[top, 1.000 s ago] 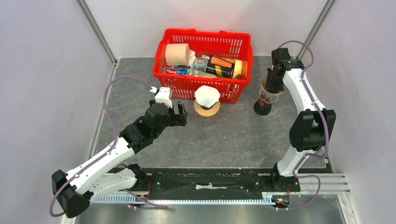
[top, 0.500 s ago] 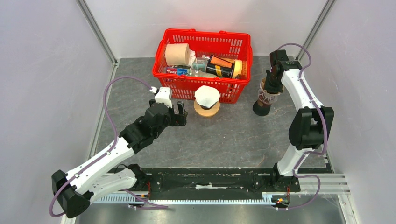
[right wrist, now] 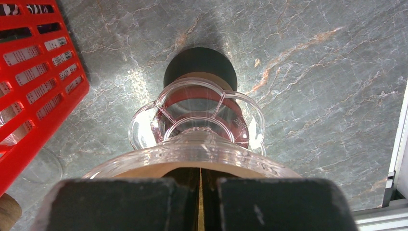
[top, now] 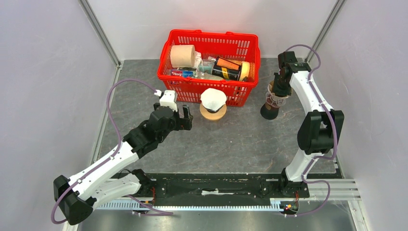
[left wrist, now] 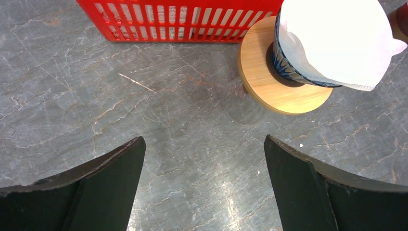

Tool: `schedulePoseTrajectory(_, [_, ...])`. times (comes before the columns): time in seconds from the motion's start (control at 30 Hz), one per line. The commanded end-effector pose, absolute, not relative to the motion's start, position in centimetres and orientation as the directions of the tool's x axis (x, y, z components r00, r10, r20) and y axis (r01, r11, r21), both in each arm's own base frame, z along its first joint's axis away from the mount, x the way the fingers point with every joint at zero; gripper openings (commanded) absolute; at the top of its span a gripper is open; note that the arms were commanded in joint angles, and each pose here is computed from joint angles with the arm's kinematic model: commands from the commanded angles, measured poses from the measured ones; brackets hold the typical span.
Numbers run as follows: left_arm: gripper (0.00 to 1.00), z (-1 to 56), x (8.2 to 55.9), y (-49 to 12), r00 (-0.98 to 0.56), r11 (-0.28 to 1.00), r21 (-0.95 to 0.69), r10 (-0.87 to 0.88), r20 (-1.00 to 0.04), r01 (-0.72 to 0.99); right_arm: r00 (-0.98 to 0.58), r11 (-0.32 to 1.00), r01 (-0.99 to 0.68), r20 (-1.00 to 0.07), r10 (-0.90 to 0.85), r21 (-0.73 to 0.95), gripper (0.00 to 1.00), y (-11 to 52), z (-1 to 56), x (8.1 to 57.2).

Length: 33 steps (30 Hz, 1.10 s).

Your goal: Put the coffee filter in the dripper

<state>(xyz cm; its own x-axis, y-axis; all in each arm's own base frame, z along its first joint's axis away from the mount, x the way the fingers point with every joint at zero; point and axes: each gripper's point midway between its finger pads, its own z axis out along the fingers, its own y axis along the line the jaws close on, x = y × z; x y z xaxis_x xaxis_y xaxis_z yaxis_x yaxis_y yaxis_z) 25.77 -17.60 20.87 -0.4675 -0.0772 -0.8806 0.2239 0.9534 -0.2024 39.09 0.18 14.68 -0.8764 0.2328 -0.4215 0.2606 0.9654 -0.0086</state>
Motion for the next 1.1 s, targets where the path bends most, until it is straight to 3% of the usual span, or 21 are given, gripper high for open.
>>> schedulePoseTrajectory(0.0, [1.00, 21.4, 26.1, -17.4, -0.450, 0.953, -0.227, -0.117, -0.885, 0.199, -0.851, 0.964, 0.265, -0.470, 0.235, 0.004, 0.04, 0.2, 16.4, 40.2])
schedulePoseTrajectory(0.5, [1.00, 21.7, 26.0, -17.4, -0.445, 0.950, -0.235, -0.123, -0.887, 0.206, -0.810, 0.963, 0.270, -0.536, 0.237, 0.017, 0.08, 0.0, 19.6, 40.7])
schedulePoseTrajectory(1.07, [1.00, 21.7, 25.9, -17.2, -0.440, 0.950, -0.235, -0.126, -0.889, 0.204, -0.873, 0.963, 0.270, -0.425, 0.238, -0.016, 0.08, 0.1, 14.7, 39.7])
